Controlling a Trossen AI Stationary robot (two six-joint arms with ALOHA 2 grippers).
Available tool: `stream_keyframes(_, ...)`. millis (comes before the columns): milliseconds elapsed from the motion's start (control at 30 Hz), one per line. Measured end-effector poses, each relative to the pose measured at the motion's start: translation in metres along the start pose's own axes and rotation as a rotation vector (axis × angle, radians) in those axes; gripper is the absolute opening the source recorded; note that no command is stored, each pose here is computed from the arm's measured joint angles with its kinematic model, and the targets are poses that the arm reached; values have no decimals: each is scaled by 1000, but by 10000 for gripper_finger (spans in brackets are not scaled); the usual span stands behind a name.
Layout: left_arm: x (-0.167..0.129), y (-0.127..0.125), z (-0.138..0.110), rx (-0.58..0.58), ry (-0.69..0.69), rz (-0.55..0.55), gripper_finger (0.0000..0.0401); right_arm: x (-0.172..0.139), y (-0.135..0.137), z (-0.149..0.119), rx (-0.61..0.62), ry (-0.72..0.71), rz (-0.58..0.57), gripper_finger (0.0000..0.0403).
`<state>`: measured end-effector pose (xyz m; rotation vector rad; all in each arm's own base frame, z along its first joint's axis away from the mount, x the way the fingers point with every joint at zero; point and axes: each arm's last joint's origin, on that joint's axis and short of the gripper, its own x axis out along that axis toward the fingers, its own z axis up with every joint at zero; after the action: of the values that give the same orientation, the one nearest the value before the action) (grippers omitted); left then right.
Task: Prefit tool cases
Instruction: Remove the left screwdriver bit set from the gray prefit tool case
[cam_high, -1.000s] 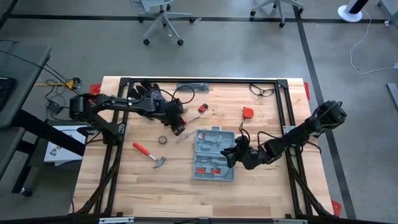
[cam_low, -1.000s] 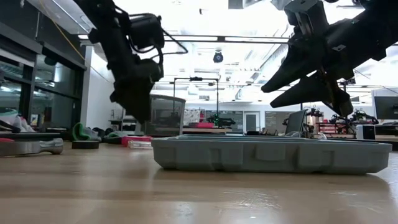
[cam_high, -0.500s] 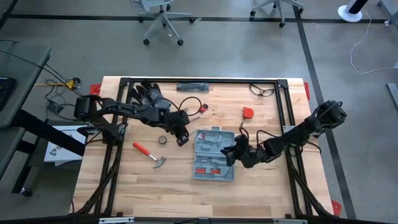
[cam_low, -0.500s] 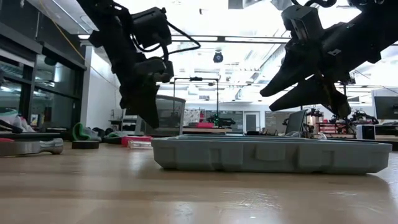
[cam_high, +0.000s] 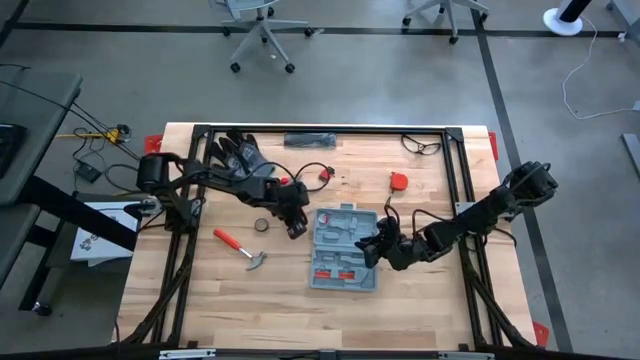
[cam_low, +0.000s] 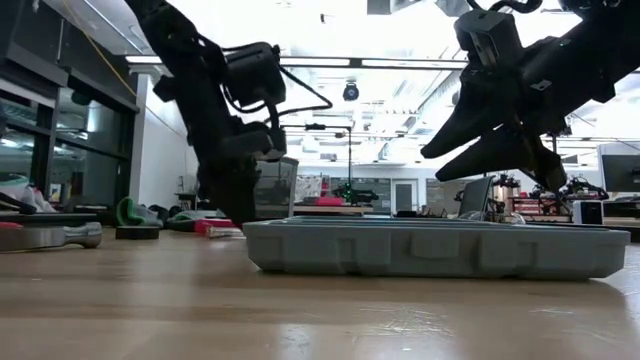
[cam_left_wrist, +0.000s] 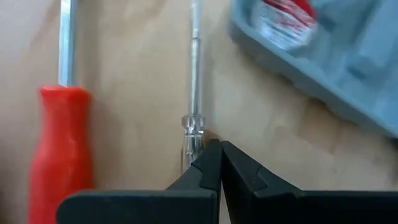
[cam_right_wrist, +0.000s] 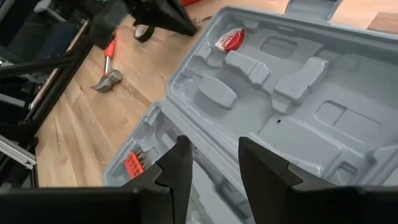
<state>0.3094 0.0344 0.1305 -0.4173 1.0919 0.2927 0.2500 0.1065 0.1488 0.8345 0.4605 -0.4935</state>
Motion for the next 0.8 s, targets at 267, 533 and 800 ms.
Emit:
stream_keyframes(267,2,34,15,-85,-56,46,0,0,0,0,1,3,1,123)
stream_keyframes(533,-2,75,25,-188,-87,98,0,0,0,0,25,3,2,123)
stream_keyframes(800,-15,69,28,-196,-100,-36,0,-1,2,0,29,1,18,123)
